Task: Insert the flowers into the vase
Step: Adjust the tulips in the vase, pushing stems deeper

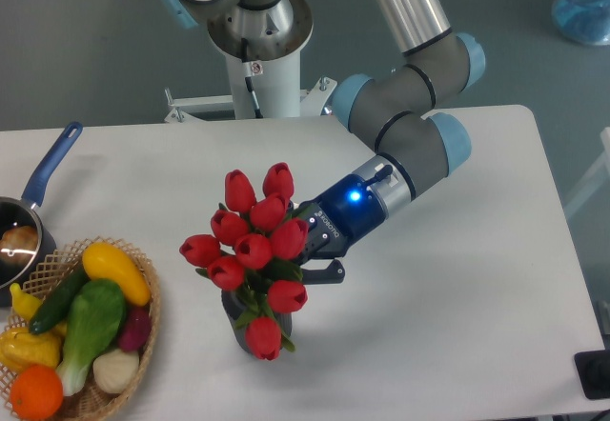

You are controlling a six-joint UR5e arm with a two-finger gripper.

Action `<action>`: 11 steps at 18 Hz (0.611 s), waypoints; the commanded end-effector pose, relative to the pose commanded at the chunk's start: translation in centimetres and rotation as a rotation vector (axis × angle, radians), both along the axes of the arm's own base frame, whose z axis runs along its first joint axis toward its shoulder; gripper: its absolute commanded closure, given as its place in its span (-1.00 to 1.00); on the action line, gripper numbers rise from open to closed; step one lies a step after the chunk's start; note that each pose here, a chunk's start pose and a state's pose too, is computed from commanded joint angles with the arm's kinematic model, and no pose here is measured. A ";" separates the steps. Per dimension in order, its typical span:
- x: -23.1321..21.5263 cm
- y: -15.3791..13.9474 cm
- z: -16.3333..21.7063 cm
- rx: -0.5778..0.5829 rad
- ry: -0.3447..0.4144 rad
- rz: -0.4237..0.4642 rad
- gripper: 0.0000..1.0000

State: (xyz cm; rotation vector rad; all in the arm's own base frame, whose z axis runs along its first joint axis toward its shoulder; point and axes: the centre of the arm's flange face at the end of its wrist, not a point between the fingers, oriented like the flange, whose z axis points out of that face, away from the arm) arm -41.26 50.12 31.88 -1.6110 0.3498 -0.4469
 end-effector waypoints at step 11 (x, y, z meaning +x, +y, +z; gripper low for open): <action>0.2 -0.4 -3.4 0.016 0.030 -0.001 0.62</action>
